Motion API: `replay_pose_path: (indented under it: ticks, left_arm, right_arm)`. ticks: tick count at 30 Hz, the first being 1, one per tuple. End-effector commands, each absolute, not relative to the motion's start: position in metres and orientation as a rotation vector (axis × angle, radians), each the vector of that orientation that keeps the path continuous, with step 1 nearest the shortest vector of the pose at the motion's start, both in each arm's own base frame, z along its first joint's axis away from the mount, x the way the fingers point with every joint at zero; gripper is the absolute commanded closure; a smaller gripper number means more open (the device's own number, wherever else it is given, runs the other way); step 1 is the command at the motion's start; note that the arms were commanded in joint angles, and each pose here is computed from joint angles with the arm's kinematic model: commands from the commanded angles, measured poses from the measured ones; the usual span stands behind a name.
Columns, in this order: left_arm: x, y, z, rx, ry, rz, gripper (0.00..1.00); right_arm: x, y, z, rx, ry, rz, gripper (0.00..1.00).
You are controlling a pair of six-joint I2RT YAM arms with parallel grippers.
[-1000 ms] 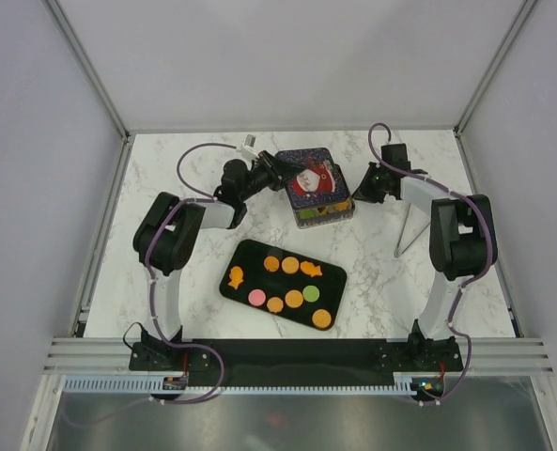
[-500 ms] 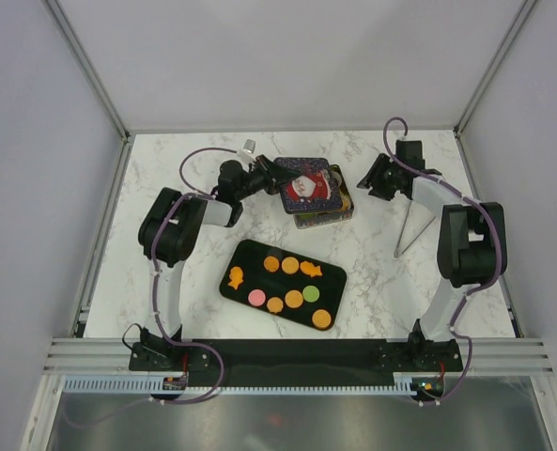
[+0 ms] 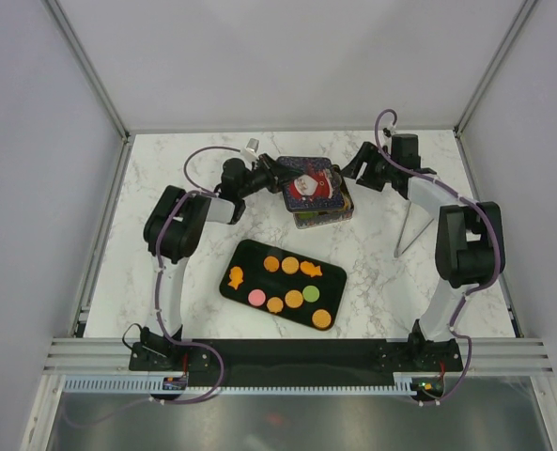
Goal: Pack the cookies
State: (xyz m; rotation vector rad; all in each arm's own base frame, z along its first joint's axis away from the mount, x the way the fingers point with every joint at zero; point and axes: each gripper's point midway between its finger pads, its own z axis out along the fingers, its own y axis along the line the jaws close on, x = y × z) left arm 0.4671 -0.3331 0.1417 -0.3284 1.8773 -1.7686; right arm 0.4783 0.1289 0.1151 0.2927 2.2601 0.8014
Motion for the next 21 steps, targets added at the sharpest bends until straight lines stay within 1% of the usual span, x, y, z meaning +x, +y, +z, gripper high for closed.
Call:
replay_pose_path:
  ticks: [1,7,13,16,21]
  left_arm:
    - [0.472,-0.340,0.163,-0.307,1.822,-1.820,0.79]
    - [0.475,-0.349,0.158,-0.328,1.824,-1.841,0.78]
    - [0.481,-0.363,0.157,-0.342,1.823,-1.857,0.77]
    - [0.483,-0.368,0.157,-0.341,1.825,-1.859,0.76]
    - [0.486,-0.372,0.153,-0.348,1.834,-1.854,0.76]
  right_arm:
    - [0.488,0.136,0.131,0.206,2.195,0.822,0.24]
    - [0.499,0.135,0.126,0.217,2.198,0.801,0.20]
    - [0.503,0.133,0.119,0.218,2.209,0.790,0.15]
    - [0.503,0.133,0.115,0.227,2.217,0.804,0.12]
    - [0.505,0.139,0.107,0.235,2.210,0.878,0.10]
